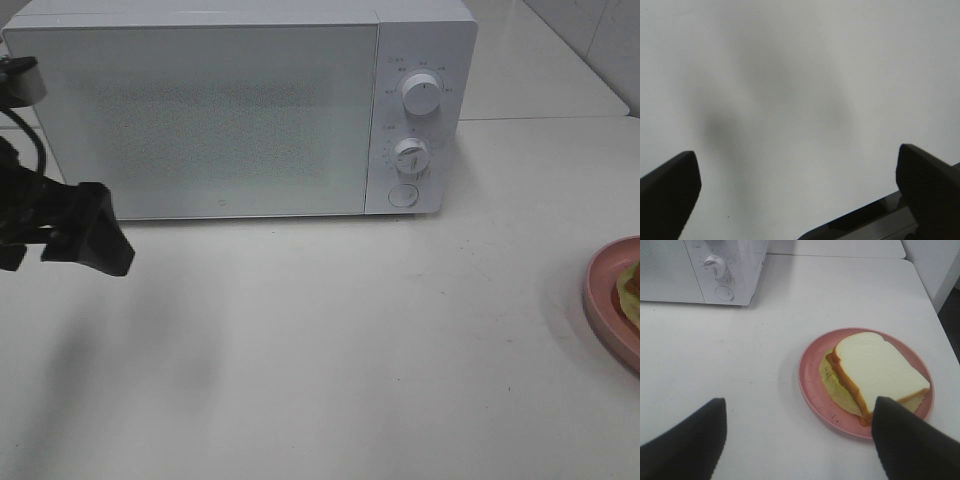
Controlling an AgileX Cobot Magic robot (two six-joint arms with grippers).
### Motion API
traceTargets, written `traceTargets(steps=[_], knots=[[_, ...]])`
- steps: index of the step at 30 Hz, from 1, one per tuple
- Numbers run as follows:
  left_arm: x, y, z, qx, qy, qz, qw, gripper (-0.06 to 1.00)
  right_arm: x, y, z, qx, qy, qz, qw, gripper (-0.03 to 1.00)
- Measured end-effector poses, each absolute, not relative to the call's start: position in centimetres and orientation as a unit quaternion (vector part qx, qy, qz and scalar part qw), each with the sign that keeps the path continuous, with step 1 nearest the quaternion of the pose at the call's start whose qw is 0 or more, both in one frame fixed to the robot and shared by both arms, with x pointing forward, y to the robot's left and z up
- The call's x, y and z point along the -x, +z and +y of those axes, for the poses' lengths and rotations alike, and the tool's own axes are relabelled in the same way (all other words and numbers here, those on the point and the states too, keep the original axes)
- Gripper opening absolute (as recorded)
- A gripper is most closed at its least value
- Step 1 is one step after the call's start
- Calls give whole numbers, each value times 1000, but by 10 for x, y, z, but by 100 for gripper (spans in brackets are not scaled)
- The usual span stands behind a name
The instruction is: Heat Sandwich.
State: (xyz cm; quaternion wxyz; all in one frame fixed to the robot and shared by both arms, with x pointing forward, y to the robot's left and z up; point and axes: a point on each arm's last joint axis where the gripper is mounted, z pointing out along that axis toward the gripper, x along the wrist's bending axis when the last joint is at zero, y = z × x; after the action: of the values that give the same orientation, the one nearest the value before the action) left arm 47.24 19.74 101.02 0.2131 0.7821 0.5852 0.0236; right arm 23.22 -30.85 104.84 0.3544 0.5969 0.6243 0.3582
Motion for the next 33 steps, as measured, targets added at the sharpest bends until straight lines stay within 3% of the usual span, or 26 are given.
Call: traceTargets(steps=[16,33], knots=[[-450,1035,267,-737,22,661,142,99,-232,1048,-309,-597,358,624,354,76],[-377,1102,289,-697,173,659,225,99,-232,1048,-309,-597,358,624,354,76]])
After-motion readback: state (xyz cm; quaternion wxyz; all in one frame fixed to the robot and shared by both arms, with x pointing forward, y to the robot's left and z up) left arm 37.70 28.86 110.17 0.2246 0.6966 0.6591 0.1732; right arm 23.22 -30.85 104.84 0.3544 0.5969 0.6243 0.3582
